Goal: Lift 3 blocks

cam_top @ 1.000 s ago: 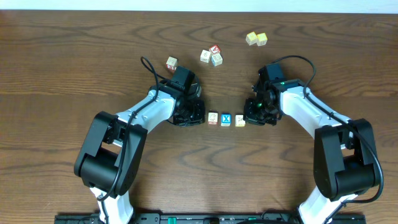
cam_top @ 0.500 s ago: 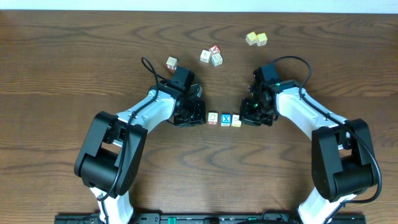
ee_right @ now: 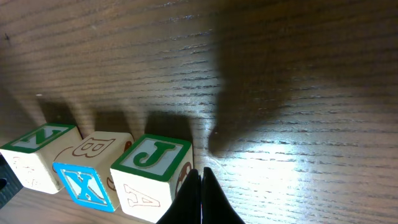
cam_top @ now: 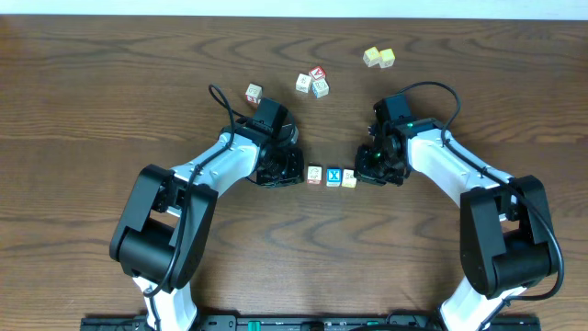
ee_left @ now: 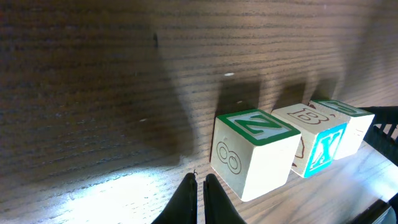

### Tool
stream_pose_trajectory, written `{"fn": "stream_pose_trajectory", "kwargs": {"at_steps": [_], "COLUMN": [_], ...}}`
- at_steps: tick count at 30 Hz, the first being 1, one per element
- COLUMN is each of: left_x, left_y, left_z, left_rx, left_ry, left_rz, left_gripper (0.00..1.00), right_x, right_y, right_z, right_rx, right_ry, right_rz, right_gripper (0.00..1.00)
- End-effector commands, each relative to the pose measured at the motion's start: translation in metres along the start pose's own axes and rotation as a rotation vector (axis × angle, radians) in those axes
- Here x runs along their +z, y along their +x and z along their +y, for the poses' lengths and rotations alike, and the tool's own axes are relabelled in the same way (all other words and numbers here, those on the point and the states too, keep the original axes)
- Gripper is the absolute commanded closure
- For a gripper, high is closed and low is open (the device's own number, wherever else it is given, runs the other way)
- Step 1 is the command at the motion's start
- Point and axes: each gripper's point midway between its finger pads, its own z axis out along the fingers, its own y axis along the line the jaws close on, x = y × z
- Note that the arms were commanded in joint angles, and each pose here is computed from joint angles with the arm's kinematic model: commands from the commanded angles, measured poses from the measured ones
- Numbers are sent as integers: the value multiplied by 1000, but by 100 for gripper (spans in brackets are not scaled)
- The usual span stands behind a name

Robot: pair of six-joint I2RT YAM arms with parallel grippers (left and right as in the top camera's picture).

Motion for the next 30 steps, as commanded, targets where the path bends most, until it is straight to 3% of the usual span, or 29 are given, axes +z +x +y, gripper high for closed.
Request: {"fn": "stream_pose_trajectory", "kwargs": {"at_steps": [1, 30], "left_x": [4, 9], "left_y": [5, 13], "left_z": [5, -4], "left_rx": [-12, 17], "left_ry": [-11, -11], "left_rz": [17, 35], "left_gripper": [93, 93], "right_x": [0, -1], "right_y": [2, -2], "right_z": [2, 11], "right_rx": [-3, -42], "right_ry": [2, -41], "right_rz": [-5, -15], "right_gripper": [99, 99]}}
